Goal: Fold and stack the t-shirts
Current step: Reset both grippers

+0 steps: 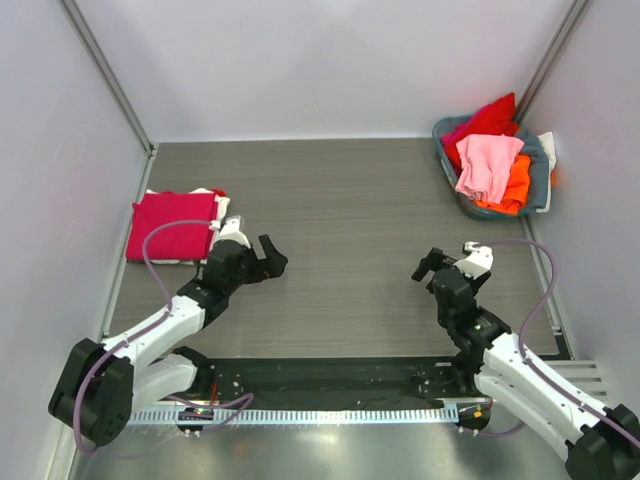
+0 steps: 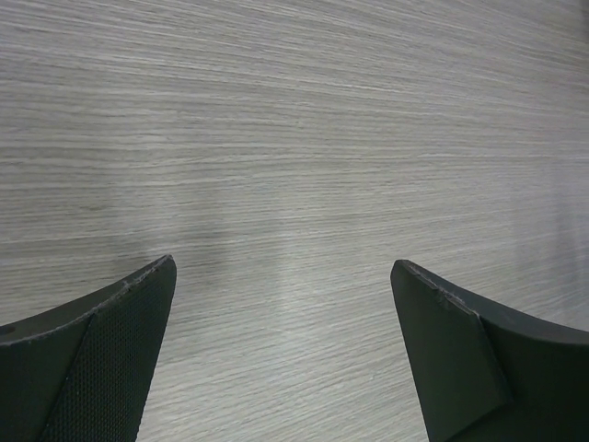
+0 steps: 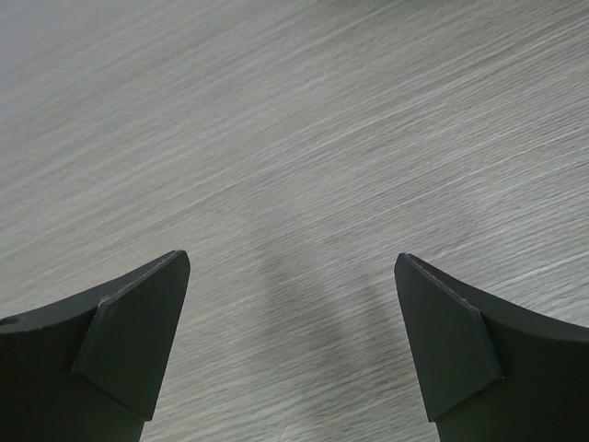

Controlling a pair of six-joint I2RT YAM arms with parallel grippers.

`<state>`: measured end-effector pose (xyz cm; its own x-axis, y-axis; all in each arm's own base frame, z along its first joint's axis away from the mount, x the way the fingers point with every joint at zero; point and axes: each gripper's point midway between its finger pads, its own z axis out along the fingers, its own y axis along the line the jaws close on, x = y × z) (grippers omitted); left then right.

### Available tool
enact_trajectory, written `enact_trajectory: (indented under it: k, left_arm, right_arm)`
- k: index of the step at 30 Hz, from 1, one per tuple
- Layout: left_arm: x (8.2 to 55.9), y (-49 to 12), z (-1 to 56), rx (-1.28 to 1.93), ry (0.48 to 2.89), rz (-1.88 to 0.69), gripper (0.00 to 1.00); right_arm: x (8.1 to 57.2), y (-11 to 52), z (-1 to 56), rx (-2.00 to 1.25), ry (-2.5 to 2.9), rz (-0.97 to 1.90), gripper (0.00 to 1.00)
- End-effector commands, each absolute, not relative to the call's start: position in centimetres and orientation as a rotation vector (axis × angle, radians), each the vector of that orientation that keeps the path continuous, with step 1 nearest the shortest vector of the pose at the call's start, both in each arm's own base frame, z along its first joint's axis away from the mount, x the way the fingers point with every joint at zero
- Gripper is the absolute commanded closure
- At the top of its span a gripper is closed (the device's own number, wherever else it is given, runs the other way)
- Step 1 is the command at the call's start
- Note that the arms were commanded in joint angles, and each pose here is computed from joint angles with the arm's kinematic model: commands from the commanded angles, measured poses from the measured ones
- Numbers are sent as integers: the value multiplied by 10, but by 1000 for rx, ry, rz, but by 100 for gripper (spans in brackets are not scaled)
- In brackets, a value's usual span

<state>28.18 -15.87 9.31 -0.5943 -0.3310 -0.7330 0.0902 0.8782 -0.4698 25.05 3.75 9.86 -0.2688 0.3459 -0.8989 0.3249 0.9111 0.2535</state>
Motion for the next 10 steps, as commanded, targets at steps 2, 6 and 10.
enact_trajectory:
  k: [2, 6, 10]
  left_arm:
    - [292, -170, 116, -126, 2053, -651, 0]
    - [288, -177, 121, -116, 2039, -709, 0]
    - [287, -180, 124, -118, 2035, -741, 0]
  right_arm:
    - [254, 29, 123, 608, 1728, 73, 0]
    - [252, 35, 125, 591, 1707, 145, 0]
    - [253, 36, 129, 592, 1683, 172, 0]
